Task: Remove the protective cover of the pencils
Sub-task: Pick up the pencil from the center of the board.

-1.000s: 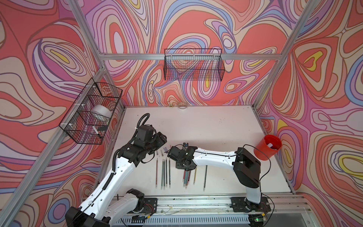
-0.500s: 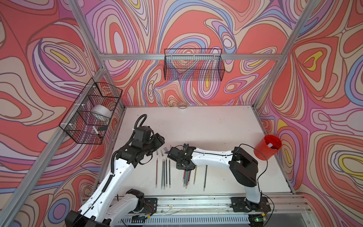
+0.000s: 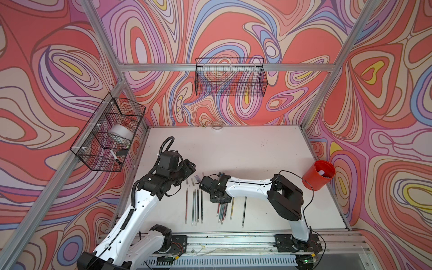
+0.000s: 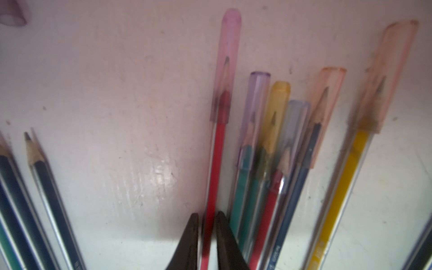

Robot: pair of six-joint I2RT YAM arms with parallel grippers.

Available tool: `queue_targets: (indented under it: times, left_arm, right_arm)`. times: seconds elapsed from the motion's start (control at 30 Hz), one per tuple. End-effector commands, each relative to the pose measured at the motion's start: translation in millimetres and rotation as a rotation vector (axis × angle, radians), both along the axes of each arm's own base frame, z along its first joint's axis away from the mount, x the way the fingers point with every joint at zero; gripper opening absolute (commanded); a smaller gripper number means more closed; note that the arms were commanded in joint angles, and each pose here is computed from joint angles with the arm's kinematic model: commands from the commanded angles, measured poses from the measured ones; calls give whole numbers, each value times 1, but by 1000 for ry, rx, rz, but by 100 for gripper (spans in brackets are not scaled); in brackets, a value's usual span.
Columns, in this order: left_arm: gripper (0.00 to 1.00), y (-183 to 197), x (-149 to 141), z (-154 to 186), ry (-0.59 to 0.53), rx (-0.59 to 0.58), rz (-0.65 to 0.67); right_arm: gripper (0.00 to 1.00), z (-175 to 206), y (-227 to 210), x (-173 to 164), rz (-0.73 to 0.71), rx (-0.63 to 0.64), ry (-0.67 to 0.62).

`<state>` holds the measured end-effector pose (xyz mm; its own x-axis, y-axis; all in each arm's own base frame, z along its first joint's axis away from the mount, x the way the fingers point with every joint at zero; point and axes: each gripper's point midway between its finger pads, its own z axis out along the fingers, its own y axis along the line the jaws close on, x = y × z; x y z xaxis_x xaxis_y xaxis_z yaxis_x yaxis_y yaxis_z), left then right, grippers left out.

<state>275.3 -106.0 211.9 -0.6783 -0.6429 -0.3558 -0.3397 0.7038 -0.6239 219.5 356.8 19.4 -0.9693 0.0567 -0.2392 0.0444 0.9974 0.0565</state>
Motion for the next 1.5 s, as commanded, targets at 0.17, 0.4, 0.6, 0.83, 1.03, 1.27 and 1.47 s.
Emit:
queue_targets:
  times: [0.17, 0.4, 0.6, 0.83, 1.03, 1.27, 1.47]
  left_arm:
    - [73, 3, -5, -4, 20, -5, 12]
    - [73, 5, -9, -5, 18, -16, 23]
    - [73, 2, -8, -8, 23, -34, 21]
    - [73, -4, -5, -10, 31, -56, 3]
    - [73, -16, 2, -9, 24, -103, -35]
    - [70, -30, 11, -10, 15, -151, -82]
    - [68, -45, 19, -11, 12, -183, -140]
  right_arm:
    - [19, -20, -4, -1, -8, -48, 37]
    - [15, -32, -2, -6, -5, -53, 74]
    - [8, -25, 2, -5, -1, -25, 70]
    - [5, 4, 15, 1, 25, 82, 13]
    - [4, 47, 33, 7, 89, 238, -76]
    - [5, 97, 45, 8, 143, 455, -193]
    - [4, 124, 50, 6, 195, 552, -264]
